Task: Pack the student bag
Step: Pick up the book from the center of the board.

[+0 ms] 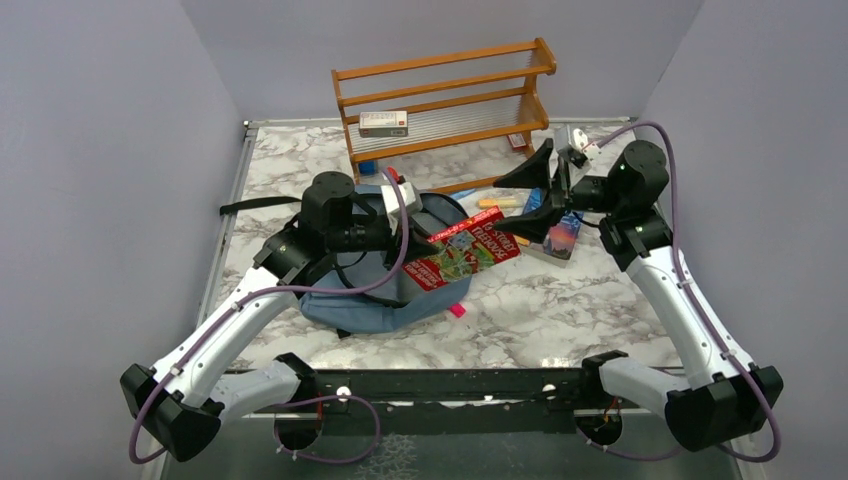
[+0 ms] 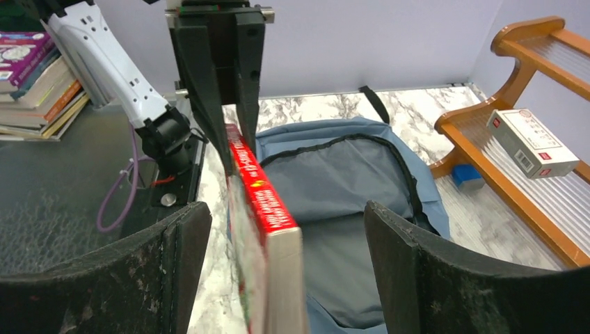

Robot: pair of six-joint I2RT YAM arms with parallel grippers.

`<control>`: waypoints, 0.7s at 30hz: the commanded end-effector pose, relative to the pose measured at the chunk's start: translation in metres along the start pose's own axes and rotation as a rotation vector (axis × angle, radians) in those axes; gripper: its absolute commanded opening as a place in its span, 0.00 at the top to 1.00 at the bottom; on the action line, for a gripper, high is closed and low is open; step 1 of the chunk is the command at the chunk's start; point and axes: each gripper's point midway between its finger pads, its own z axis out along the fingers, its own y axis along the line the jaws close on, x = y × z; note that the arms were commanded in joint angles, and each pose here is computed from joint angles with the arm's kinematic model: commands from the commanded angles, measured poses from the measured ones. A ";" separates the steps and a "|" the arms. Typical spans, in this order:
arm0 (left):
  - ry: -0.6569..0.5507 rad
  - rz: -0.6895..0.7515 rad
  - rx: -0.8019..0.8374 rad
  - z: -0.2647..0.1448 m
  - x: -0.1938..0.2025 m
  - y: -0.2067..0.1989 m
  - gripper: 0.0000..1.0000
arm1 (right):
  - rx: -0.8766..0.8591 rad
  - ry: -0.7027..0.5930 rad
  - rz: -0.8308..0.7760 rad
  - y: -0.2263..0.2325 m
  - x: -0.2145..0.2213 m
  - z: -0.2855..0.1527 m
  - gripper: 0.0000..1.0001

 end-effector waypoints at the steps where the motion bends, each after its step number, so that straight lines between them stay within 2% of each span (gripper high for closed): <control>1: -0.062 0.070 0.111 -0.007 -0.018 -0.024 1.00 | -0.078 0.033 -0.022 0.003 0.007 0.006 0.14; 11: -0.068 0.118 0.071 -0.006 -0.027 -0.015 1.00 | -0.132 0.137 0.149 0.017 0.056 0.017 0.22; 18: -0.061 0.153 0.041 -0.003 -0.031 -0.005 1.00 | -0.080 0.188 0.177 0.017 0.076 0.013 0.41; 21: -0.066 0.164 0.034 -0.003 -0.037 -0.003 1.00 | -0.070 0.203 0.183 0.014 0.081 0.014 0.45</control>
